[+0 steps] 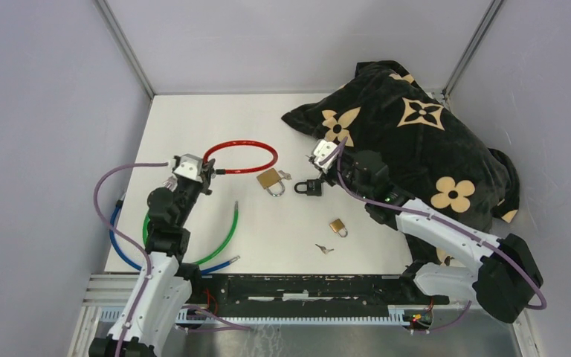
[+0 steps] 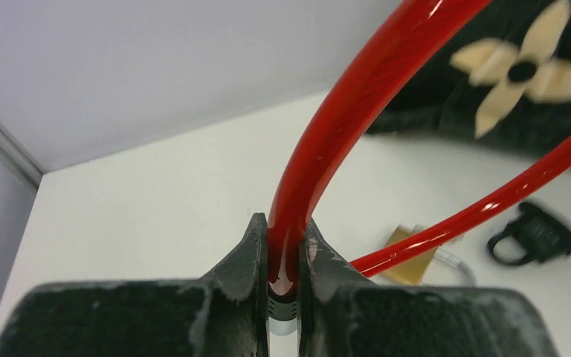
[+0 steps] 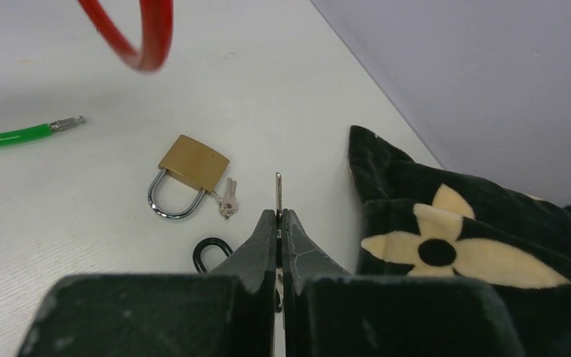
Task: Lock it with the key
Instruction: Place the lock at the center of the board.
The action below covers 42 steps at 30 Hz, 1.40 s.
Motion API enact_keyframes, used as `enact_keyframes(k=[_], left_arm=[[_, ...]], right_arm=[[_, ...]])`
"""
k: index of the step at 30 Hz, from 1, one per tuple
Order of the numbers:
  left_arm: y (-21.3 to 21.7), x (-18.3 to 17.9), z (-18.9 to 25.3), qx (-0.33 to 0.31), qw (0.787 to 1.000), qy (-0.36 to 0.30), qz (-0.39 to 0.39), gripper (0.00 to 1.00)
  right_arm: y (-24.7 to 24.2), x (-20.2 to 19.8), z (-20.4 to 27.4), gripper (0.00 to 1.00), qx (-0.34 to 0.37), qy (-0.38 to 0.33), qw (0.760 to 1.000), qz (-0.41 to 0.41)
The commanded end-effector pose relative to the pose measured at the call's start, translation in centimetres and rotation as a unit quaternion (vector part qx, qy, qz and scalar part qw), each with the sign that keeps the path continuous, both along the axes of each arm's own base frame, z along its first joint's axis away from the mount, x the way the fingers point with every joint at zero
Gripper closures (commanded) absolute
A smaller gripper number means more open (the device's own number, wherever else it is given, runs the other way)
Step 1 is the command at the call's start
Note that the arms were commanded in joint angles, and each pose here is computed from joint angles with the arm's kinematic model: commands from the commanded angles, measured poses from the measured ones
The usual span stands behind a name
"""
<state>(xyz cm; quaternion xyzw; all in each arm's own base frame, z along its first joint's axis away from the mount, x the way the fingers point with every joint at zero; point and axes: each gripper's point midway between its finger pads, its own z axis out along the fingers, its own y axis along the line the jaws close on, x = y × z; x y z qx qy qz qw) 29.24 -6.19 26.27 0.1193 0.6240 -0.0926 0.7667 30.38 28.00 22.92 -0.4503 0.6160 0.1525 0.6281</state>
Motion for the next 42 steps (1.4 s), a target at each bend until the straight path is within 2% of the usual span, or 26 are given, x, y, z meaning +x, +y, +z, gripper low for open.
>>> enact_keyframes(k=[1, 6, 10, 14, 17, 20, 24, 25, 26, 27, 28, 29, 34, 38, 42], left_arm=[[0.2, 1.3, -1.5, 0.190, 0.981, 0.021, -0.012, 0.98], [1.0, 4.5, -1.9, 0.282, 0.958, 0.058, -0.011, 0.98], [2.0, 8.8, -4.1, 0.372, 0.925, 0.075, -0.003, 0.98], [3.8, 13.7, -4.5, 0.438, 0.896, 0.057, 0.046, 0.98], [3.5, 15.7, -6.4, 0.479, 0.875, 0.066, 0.026, 0.98], [3.4, 15.5, -9.7, 0.516, 0.851, 0.098, -0.004, 0.98], [2.3, 10.4, -14.8, 0.562, 0.813, 0.114, -0.094, 0.97], [2.1, 8.8, -16.1, 0.571, 0.800, 0.131, -0.127, 0.89], [1.8, 7.3, -17.3, 0.575, 0.788, 0.150, -0.159, 0.74], [1.8, 5.5, -18.6, 0.589, 0.765, 0.170, -0.196, 0.56], [1.9, 3.5, -20.0, 0.599, 0.741, 0.195, -0.234, 0.18], [1.9, 2.8, -20.1, 0.596, 0.737, 0.205, -0.243, 0.03], [1.3, 1.6, -16.2, 0.550, 0.763, 0.233, -0.248, 0.00], [-0.6, -1.9, -11.6, 0.479, 0.789, 0.254, -0.288, 0.00], [-2.0, -4.2, -7.1, 0.377, 0.838, 0.287, -0.271, 0.00]], right_arm=[[-1.8, -0.3, 2.0, 1.00, 0.024, -0.020, 0.999, -0.029], [-3.0, -1.7, 1.6, 1.00, 0.027, -0.023, 0.999, -0.030], [-2.6, -2.6, 0.4, 1.00, 0.030, -0.009, 0.999, -0.008], [-1.7, -3.4, 0.7, 1.00, 0.045, -0.007, 0.999, 0.025], [-1.0, -3.5, 1.0, 1.00, 0.058, -0.004, 0.998, 0.039], [-0.5, -3.3, 1.1, 1.00, 0.065, 0.004, 0.997, 0.044], [0.5, -3.6, 1.1, 1.00, 0.075, 0.014, 0.995, 0.066], [0.9, -3.6, 1.0, 1.00, 0.079, 0.019, 0.994, 0.072], [1.5, -3.5, 1.0, 1.00, 0.084, 0.027, 0.993, 0.080], [2.1, -3.5, 1.2, 1.00, 0.091, 0.035, 0.991, 0.089], [2.8, -3.2, 1.0, 1.00, 0.096, 0.049, 0.990, 0.095], [3.6, -2.9, 0.7, 1.00, 0.102, 0.062, 0.988, 0.101], [8.1, -0.8, 0.8, 1.00, 0.158, 0.130, 0.972, 0.113], [12.9, 2.0, -0.5, 1.00, 0.212, 0.195, 0.951, 0.110], [18.2, 4.3, -4.9, 1.00, 0.214, 0.256, 0.936, 0.109]])
